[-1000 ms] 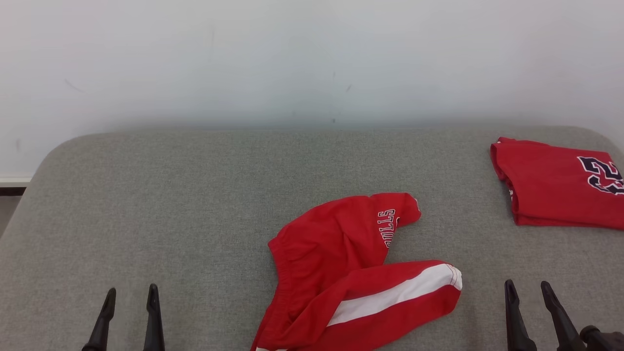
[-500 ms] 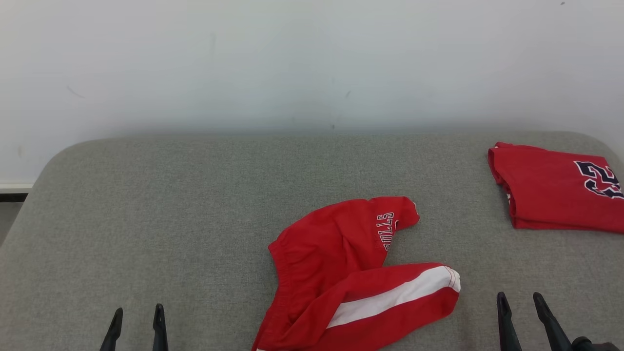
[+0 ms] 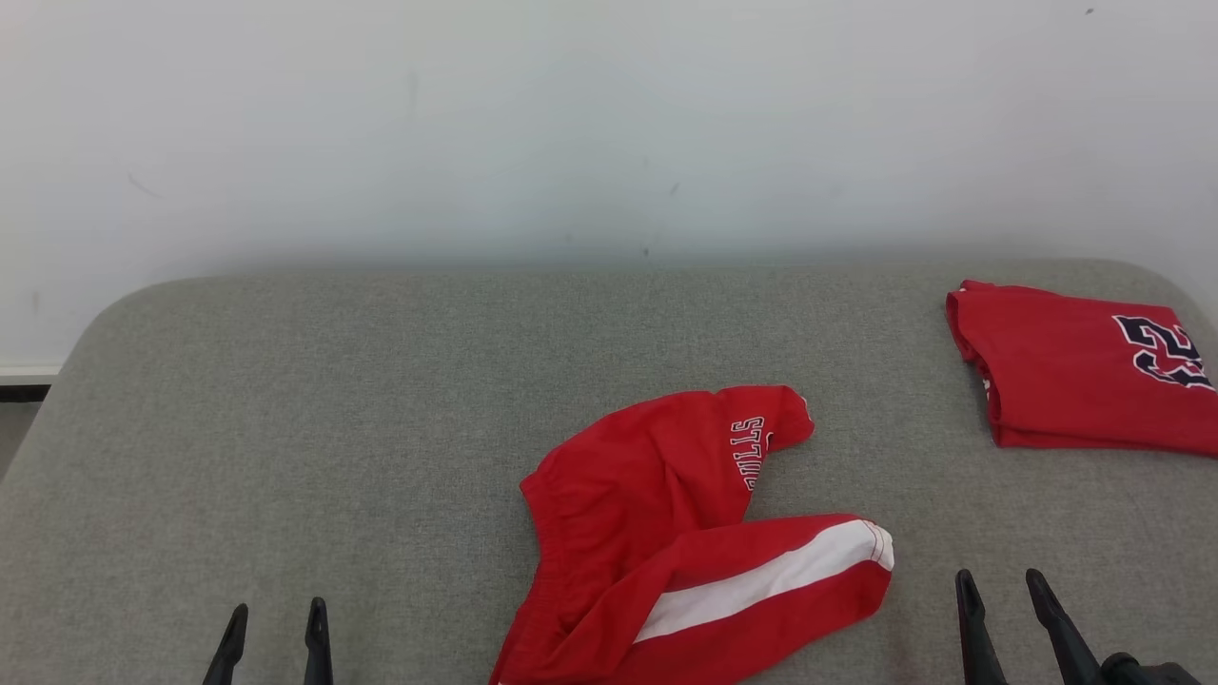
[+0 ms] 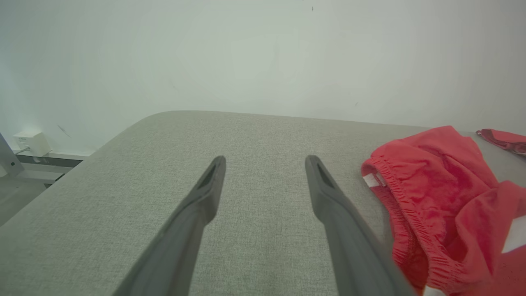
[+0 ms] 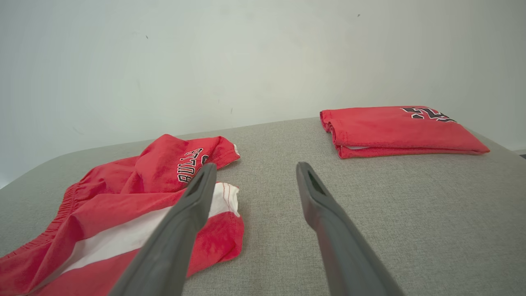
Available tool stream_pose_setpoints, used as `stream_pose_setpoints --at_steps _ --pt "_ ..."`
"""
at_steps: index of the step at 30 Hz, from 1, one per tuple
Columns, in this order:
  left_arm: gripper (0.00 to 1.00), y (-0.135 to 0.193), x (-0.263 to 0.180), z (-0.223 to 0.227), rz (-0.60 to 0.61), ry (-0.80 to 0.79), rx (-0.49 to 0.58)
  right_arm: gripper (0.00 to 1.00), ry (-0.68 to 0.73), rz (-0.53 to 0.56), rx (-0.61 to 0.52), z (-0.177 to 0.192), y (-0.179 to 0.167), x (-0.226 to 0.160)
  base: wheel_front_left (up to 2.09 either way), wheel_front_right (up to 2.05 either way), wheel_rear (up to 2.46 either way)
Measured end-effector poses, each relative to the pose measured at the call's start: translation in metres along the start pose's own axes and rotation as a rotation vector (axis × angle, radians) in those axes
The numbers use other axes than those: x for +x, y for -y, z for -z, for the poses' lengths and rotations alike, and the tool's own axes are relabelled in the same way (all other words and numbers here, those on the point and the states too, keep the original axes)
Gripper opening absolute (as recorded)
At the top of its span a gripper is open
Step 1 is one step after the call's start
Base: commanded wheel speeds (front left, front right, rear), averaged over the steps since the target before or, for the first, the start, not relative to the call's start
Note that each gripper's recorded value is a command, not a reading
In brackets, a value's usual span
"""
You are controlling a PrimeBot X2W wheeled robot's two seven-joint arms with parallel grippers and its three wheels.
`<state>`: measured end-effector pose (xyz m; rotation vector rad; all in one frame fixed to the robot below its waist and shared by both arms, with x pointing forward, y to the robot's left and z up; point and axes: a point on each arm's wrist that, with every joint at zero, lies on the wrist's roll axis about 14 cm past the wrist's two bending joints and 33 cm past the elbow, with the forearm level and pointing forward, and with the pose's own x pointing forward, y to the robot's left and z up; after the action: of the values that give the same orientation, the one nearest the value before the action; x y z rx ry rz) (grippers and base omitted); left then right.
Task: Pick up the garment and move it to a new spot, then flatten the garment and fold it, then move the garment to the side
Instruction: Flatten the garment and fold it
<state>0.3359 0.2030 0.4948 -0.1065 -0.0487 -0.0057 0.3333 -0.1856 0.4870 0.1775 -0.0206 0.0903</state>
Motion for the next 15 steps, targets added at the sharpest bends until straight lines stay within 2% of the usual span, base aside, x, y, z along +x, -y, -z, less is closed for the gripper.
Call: stream_pose_setpoints --at_steps 10,15 --pt "1.0 0.006 0.003 0.0 0.025 0.0 0.005 1.0 -0.016 -0.02 -0.017 0.003 -0.002 0.001 0.0 0.0 0.0" --pt "1.0 0.031 0.011 0.002 0.124 -0.008 0.02 1.0 -0.014 -0.055 -0.076 -0.005 0.003 0.016 0.0 0.0 0.0"
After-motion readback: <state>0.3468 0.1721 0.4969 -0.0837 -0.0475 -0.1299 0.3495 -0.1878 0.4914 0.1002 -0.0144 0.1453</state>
